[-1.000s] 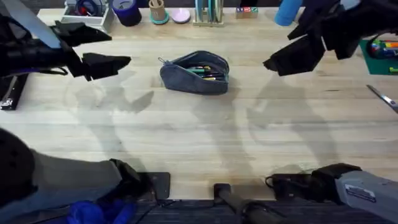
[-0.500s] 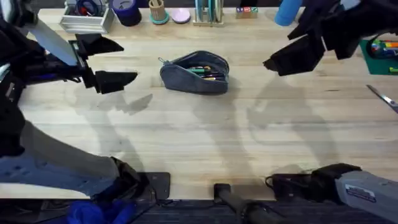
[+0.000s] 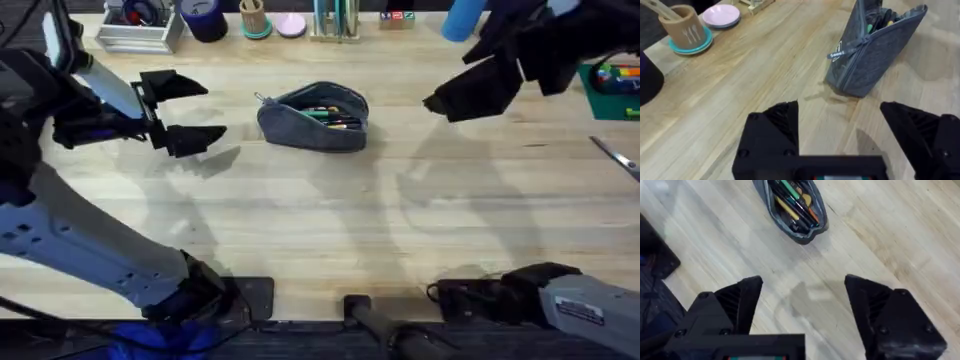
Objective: Unzip the bag, pick up the pens from the table one at a time and place them inside, then zip the bag closed.
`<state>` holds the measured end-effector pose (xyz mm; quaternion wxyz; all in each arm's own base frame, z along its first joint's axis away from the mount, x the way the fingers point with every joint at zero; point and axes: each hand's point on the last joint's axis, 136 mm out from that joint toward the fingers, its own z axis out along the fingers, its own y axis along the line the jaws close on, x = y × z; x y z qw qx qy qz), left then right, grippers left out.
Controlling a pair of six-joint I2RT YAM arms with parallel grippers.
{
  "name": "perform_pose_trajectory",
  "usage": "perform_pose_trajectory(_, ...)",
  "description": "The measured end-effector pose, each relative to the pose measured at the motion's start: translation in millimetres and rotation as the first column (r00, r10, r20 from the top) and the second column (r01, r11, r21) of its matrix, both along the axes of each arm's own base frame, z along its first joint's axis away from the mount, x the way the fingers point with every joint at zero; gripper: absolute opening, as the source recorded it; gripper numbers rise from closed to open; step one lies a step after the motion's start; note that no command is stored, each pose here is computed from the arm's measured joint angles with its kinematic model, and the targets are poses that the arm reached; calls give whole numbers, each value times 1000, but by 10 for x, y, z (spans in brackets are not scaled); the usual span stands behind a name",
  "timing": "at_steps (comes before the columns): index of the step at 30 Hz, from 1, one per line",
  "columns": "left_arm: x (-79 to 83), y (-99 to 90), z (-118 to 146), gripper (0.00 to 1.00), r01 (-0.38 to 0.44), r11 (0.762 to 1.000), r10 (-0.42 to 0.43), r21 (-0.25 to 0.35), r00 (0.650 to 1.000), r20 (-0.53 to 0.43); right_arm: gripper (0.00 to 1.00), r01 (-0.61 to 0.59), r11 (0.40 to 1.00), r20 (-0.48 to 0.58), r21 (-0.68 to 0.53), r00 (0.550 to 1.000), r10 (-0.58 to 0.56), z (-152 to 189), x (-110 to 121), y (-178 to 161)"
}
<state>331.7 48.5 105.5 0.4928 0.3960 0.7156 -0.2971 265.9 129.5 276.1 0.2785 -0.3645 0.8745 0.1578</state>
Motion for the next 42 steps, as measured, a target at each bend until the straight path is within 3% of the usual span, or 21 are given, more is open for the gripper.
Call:
perform_pose_trajectory(8, 15, 4, -150, 991, -4, 999, 3, -33, 1000, -28, 997, 0, 1000, 0, 0, 1000, 0, 0, 0, 0)
perform_pose_trajectory(35, 31, 5, -132, 993, -9, 999, 8, -43, 1000, -19, 997, 0, 1000, 0, 0, 1000, 0, 1, 1, 1)
perform_pose_trajectory(42, 31, 5, -132, 993, -9, 999, 9, -43, 1000, -19, 998, 30, 999, 32, 28, 999, -31, 66, 101, 24)
